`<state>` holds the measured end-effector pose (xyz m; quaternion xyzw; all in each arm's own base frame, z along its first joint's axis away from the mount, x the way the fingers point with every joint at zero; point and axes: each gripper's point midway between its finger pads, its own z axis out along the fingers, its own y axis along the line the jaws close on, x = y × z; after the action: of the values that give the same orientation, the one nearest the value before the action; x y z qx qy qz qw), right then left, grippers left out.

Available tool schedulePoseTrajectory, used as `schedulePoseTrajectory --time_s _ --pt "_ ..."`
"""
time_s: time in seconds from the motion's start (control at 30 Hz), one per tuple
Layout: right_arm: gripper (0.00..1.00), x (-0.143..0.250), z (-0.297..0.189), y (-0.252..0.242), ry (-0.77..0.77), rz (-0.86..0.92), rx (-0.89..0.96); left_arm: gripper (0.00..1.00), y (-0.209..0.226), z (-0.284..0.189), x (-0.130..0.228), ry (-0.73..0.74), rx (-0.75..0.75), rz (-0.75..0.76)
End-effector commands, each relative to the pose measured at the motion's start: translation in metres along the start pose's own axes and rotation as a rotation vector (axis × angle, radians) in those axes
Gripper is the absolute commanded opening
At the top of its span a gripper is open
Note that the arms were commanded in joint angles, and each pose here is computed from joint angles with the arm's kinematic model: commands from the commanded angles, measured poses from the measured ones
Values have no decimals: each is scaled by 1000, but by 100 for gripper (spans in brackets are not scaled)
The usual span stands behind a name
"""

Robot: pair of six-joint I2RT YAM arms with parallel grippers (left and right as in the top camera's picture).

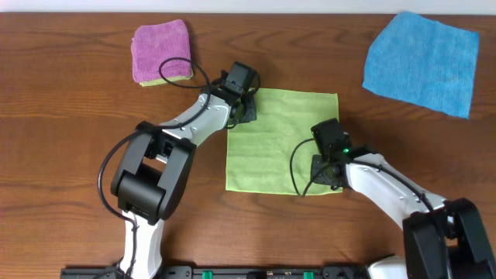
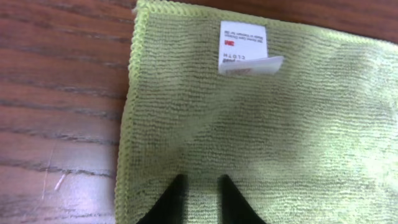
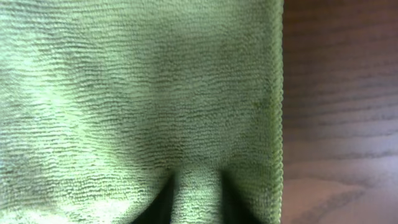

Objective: Fold the cloth
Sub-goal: 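Move both grippers to the cloth's bottom edge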

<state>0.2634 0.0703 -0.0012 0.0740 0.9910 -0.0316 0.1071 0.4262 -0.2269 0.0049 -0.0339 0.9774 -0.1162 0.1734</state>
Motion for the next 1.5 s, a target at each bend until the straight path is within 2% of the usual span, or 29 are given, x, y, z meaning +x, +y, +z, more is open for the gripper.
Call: schedulePoseTrajectory --time_s 0.0,0.17,0.3,0.43,0.53,0.8,0.9,1.03,1.1,1.27,1.33,1.47 --pt "92 -2 -9 9 -23 -41 -52 54 -15 -17 -7 -3 57 11" --pt "96 -12 -36 19 -92 -34 -138 54 -25 -59 -22 -65 90 45" --pt "96 -8 -63 19 -119 -10 -196 54 -20 -99 -11 -36 73 43" --pt "94 25 -74 1 -10 138 -159 47 4 -133 34 122 -20 36" --pt "94 46 -72 -10 54 211 -120 47 19 -145 69 247 -96 45" --pt "99 62 -55 -15 45 279 -128 45 31 -142 133 427 -181 111" --pt "99 69 -53 -21 40 287 -129 42 45 -148 163 499 -226 123" --pt "99 62 -62 -22 -32 257 -182 42 64 -164 189 484 -230 81" --pt "99 56 -69 -12 -74 181 -256 47 69 -168 196 423 -193 52" --pt "99 49 -78 5 -106 96 -365 80 45 -142 206 230 74 71" --pt "99 49 -77 5 -104 102 -370 83 43 -126 211 188 123 44" --pt "99 47 -77 4 -100 122 -392 83 55 -99 217 149 110 14"
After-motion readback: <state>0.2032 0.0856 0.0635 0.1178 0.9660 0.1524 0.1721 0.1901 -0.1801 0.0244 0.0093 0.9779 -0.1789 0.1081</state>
